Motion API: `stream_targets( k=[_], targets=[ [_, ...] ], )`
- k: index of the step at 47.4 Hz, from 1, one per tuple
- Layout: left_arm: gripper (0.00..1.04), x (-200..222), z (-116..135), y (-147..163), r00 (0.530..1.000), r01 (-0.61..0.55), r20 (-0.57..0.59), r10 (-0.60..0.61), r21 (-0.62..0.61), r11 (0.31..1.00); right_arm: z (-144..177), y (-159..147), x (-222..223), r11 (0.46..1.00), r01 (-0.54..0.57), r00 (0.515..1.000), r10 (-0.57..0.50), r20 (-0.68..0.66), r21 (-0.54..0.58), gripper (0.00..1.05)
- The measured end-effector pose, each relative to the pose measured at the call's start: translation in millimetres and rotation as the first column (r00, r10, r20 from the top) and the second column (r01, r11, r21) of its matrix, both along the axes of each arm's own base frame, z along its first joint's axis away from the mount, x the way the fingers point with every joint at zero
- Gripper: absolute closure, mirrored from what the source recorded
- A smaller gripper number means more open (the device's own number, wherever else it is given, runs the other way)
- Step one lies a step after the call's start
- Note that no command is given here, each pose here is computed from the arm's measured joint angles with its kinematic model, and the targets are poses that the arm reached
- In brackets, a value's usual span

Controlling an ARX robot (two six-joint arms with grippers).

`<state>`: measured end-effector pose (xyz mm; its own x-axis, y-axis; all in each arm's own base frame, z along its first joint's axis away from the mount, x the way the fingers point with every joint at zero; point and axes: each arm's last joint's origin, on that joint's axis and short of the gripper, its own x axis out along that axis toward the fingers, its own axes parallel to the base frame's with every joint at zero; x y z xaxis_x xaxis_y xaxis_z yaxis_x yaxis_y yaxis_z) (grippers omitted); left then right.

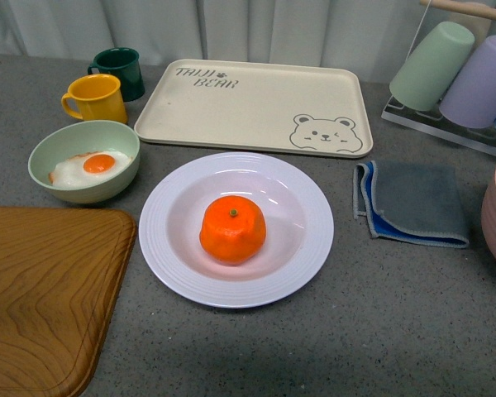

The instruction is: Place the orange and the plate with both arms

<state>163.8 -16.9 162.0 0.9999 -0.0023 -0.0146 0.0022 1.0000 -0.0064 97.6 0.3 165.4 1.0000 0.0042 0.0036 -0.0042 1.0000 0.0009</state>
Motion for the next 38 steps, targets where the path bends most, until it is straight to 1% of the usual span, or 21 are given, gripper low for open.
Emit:
stream_targets(
  k=[8, 12, 17, 38],
  targets=[
    [1.01, -10.4, 0.8, 4.5, 1.000, 0.003, 0.002, -0.003, -0.001, 1.000, -0.1, 0.0, 0.0, 1.000, 0.000, 1.000, 0.000, 0.000, 0.000, 0.09],
    [1.01, -14.8, 0.5, 10.5, 1.000, 0.024, 0.000, -0.024, 0.000, 1.000, -0.1, 0.0, 0.0, 1.000, 0.000, 1.000, 0.000, 0.000, 0.000, 0.09],
    [1.01, -19.7, 3.8, 16.4, 1.000, -0.007, 0.011, 0.007, -0.001, 1.000, 0.0, 0.0, 0.0, 1.000, 0.000, 1.000, 0.000, 0.000, 0.000, 0.09],
    [1.01, -36.2, 10.7, 16.7, 0.999, -0.001, 0.035, 0.001, -0.001, 1.000, -0.1, 0.0, 0.0, 1.000, 0.000, 1.000, 0.000, 0.000, 0.000, 0.09]
  ],
)
